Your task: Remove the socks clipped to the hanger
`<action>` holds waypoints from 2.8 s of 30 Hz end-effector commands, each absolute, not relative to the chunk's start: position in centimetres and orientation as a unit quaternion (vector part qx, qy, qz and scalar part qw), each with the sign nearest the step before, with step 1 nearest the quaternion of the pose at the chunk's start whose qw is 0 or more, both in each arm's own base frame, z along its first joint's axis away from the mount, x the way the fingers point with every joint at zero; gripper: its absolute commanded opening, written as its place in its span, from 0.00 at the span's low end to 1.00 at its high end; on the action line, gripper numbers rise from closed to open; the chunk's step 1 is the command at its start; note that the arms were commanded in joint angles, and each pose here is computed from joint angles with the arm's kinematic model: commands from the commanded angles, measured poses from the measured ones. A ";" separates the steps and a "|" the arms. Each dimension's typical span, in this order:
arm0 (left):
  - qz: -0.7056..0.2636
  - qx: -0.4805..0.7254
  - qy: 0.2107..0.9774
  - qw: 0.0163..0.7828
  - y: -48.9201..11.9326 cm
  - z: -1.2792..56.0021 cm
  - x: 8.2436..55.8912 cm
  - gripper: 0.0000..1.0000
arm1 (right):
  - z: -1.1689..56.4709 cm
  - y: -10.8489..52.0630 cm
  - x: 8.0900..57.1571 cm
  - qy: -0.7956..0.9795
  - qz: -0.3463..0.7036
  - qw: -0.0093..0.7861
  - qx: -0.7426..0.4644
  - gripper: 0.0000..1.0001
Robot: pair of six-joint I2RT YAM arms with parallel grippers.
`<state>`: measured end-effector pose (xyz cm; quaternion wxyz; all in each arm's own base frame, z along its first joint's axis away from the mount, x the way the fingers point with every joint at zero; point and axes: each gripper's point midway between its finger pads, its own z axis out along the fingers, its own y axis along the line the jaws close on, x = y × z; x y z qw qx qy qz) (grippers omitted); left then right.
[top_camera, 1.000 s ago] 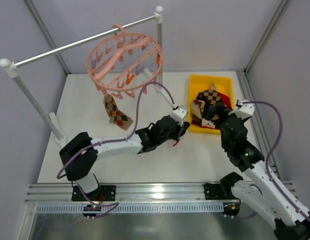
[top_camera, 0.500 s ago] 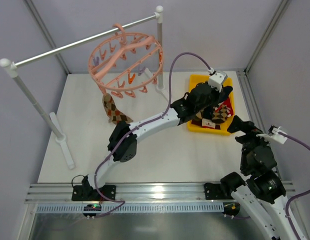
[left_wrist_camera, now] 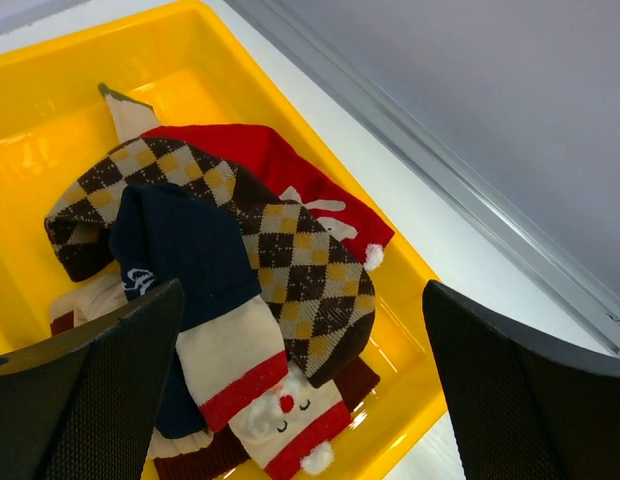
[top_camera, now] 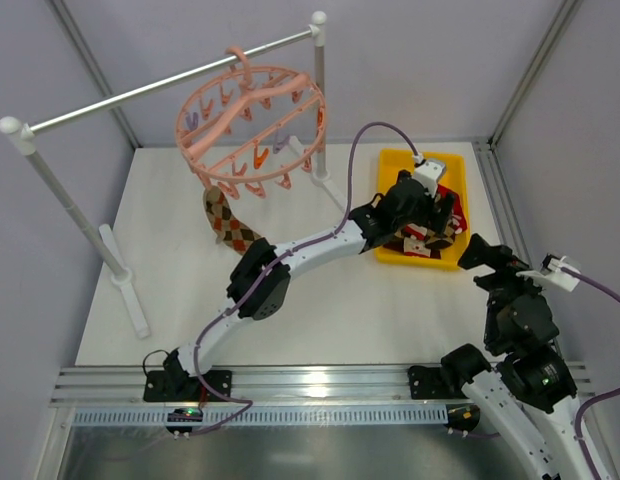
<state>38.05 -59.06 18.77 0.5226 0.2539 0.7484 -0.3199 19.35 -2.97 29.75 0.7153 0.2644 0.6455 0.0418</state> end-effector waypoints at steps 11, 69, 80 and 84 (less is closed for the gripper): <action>-0.366 0.316 0.711 0.511 -51.9 19.1 30.8 1.00 | 29.5 -0.6 22.0 0.663 0.057 0.706 0.240 1.00; -0.167 -0.129 0.670 0.712 -6.9 18.0 34.6 1.00 | 27.7 6.1 26.4 0.707 0.150 0.670 0.169 1.00; -0.144 -0.158 0.667 0.714 -6.0 18.0 37.9 0.73 | 27.8 5.9 26.2 0.707 0.144 0.672 0.165 1.00; -0.163 -0.163 0.671 0.705 -6.5 17.7 37.9 0.00 | 27.9 6.0 26.2 0.707 0.146 0.672 0.164 1.00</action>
